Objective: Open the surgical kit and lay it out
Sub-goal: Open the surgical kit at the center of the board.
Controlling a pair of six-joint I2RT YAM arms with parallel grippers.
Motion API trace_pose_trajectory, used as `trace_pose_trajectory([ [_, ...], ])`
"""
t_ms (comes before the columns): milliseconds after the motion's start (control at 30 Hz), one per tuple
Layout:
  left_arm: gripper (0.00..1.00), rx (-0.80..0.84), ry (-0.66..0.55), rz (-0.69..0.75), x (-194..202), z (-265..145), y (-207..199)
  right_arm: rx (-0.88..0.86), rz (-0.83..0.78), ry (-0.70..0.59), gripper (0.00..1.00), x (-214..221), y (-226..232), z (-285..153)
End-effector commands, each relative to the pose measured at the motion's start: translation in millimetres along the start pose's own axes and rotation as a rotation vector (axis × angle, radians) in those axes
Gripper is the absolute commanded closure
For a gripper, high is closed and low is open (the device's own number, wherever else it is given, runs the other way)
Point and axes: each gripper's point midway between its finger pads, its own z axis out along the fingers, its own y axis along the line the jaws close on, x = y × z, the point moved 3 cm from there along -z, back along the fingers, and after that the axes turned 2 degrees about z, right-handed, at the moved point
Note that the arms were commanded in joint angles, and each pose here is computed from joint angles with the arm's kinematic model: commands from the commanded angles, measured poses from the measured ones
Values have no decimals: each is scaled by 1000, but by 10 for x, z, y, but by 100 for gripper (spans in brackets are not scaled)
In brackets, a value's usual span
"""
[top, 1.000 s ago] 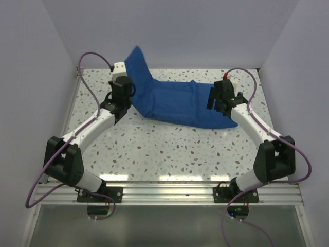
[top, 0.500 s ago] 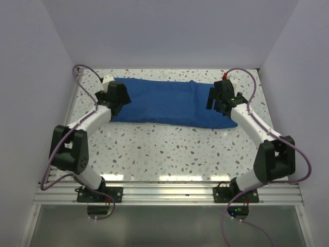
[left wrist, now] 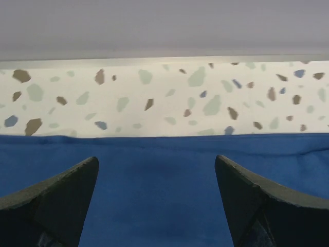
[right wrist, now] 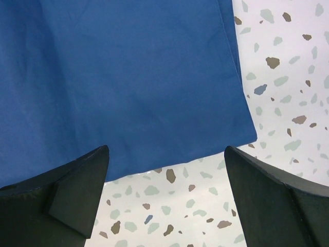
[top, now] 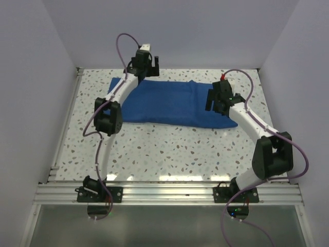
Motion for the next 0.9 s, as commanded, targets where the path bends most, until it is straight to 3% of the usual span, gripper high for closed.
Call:
trace_pose_trajectory([
  [0,1,-85,59,-77,49,-6,755,2,-4,-32,1,-115,34,23],
  [233,3,-169,149,-16,444,91,990,6,-5,-8,1,-202,145,148],
  [400,7,-159,181,15,648,237,1015,-82,23,-33,1,-501,431,221],
  [533,27,-150,200,20,734,302,1018,-107,-10,6,1,-634,642,405],
  [733,33,-129,225,-9,857,357,982,-236,-28,130,1,-634,1241,988],
  [867,41,-117,238,-22,986,378,973,-310,28,106,1,-804,1563,1243],
])
